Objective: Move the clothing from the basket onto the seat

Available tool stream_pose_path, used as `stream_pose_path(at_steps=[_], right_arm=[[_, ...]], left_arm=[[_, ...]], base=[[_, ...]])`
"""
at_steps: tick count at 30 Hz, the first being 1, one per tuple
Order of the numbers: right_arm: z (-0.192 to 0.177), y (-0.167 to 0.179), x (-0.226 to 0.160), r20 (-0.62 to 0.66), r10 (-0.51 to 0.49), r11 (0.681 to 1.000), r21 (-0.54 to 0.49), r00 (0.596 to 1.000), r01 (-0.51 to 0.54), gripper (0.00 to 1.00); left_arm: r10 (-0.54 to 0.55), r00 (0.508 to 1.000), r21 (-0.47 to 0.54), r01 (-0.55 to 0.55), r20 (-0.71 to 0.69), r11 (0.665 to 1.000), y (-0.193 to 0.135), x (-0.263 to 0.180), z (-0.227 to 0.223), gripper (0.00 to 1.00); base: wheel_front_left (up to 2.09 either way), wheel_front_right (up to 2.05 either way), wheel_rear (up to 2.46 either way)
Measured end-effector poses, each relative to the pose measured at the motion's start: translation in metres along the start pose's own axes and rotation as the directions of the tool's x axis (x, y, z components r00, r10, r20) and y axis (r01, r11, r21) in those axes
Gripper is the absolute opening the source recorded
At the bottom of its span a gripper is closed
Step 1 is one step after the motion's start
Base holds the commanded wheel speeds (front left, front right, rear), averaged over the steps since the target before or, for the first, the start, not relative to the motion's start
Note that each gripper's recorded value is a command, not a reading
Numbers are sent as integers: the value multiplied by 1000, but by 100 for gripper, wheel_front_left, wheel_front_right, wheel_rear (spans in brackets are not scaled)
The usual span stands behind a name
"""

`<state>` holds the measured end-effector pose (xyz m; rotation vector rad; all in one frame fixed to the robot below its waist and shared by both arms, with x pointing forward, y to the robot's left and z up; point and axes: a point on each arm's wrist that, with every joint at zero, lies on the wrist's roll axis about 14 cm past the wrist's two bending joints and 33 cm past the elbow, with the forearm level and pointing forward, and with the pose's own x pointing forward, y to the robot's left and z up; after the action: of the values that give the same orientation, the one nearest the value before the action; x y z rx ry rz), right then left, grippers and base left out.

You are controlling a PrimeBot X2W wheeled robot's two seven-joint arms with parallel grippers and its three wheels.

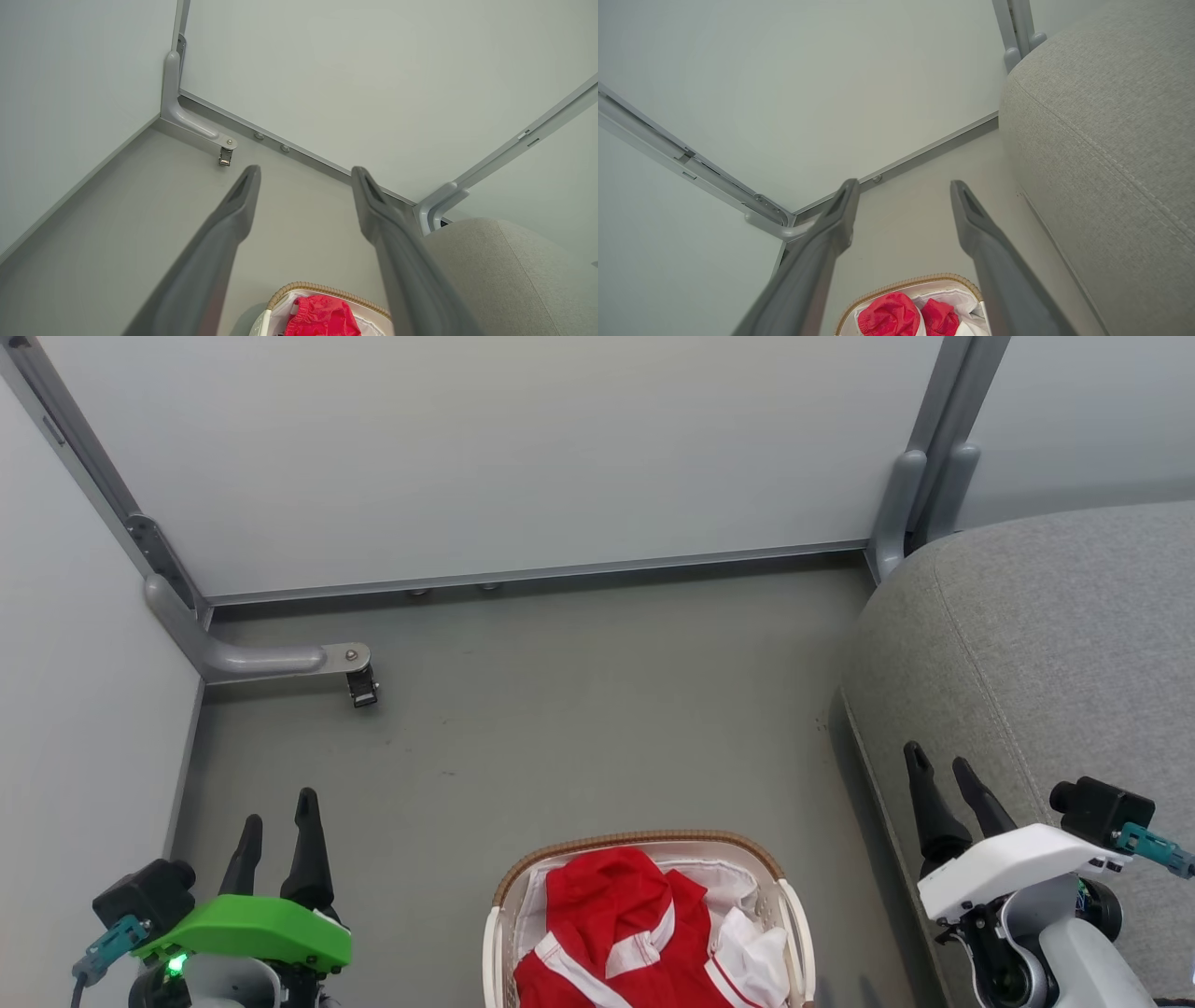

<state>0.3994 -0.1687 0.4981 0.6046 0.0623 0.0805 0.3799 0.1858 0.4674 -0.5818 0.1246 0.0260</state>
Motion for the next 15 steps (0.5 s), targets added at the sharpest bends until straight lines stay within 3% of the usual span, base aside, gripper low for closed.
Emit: stream_pose_path(at_steps=[15], right_arm=[[10, 7, 1, 46, 32, 986, -162, 998, -24, 100]], left_arm=[[-37, 998, 178, 29, 45, 984, -9, 1, 11, 100]], base=[[0, 0, 0]])
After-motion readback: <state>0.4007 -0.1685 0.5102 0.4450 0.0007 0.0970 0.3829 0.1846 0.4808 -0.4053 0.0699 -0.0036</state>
